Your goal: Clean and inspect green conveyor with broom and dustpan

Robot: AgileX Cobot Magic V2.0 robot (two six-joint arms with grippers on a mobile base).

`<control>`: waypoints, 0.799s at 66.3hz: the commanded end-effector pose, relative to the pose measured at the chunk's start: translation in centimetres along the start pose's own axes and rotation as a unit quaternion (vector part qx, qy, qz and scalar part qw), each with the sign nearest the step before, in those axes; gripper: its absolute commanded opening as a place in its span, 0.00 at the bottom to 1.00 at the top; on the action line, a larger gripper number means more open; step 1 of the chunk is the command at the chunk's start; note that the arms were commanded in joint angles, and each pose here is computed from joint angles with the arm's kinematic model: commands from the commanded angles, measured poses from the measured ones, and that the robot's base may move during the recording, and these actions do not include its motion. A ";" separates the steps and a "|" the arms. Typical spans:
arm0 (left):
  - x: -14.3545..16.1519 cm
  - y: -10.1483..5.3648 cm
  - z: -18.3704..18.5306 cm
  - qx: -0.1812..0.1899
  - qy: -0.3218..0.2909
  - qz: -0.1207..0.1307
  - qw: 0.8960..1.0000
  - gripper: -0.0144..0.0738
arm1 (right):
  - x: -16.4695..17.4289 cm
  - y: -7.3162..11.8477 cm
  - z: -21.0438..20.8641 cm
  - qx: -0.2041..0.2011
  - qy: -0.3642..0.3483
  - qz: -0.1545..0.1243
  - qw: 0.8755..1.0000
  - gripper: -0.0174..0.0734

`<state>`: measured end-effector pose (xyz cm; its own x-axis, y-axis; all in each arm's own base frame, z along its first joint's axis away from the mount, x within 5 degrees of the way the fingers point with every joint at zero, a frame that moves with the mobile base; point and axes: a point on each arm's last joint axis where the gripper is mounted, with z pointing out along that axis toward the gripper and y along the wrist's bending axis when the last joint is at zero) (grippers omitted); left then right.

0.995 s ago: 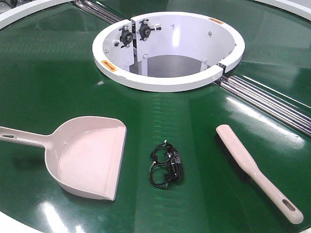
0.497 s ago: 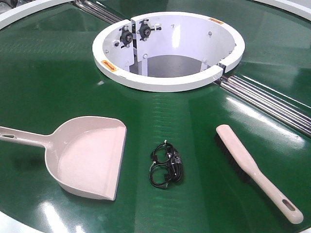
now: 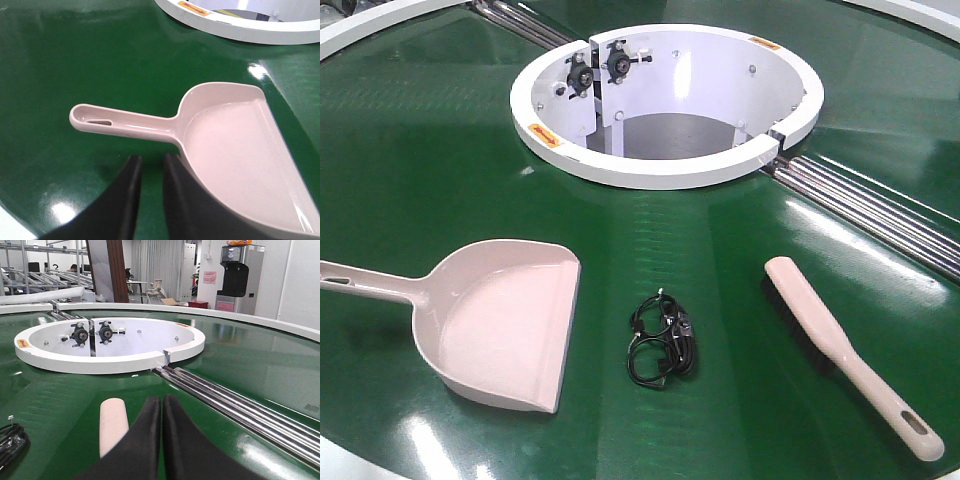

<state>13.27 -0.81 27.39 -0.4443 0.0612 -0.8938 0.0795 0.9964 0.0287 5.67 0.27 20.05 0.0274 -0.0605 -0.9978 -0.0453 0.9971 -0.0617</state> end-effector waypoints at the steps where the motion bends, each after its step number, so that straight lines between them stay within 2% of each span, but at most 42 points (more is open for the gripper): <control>1: -2.1 0.1 -0.5 -0.001 -0.058 -0.009 0.998 0.49 | 0.0 0.0 -0.1 0.005 -0.035 -0.002 0.999 0.18; 11: -2.0 0.1 -0.5 -0.001 -0.051 -0.008 0.999 0.72 | 0.0 0.0 -0.1 0.005 -0.035 -0.002 0.999 0.18; 16: -2.1 0.0 -0.5 0.000 -0.055 -0.011 0.998 0.79 | 0.0 0.0 -0.1 0.005 -0.035 -0.002 0.999 0.18; 23: -2.1 0.0 -0.5 0.006 -0.055 -0.030 0.998 0.81 | 0.0 0.0 -0.1 0.005 -0.035 -0.002 0.999 0.18; 31: -2.2 -0.2 -0.6 0.018 -0.058 -0.066 0.996 0.80 | 0.0 0.0 -0.1 0.005 -0.035 -0.002 0.999 0.18; 35: -2.5 -0.3 -0.7 0.022 -0.052 -0.072 0.996 0.79 | 0.0 0.0 -0.1 0.005 -0.035 -0.002 0.999 0.18; 42: -4.0 -0.4 -1.3 0.028 -0.038 -0.062 0.997 0.77 | 0.0 0.0 -0.1 0.005 -0.035 -0.002 0.999 0.18; 53: -8.3 -0.5 -1.4 0.042 0.006 -0.005 0.999 0.77 | 0.0 0.0 -0.1 0.005 -0.035 -0.002 0.999 0.18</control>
<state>14.50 -1.51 32.39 -0.4925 0.0164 -0.8702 0.1170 0.9920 -0.0475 5.67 0.27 20.05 0.0274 -0.0605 -0.9978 -0.0453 0.9971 -0.0617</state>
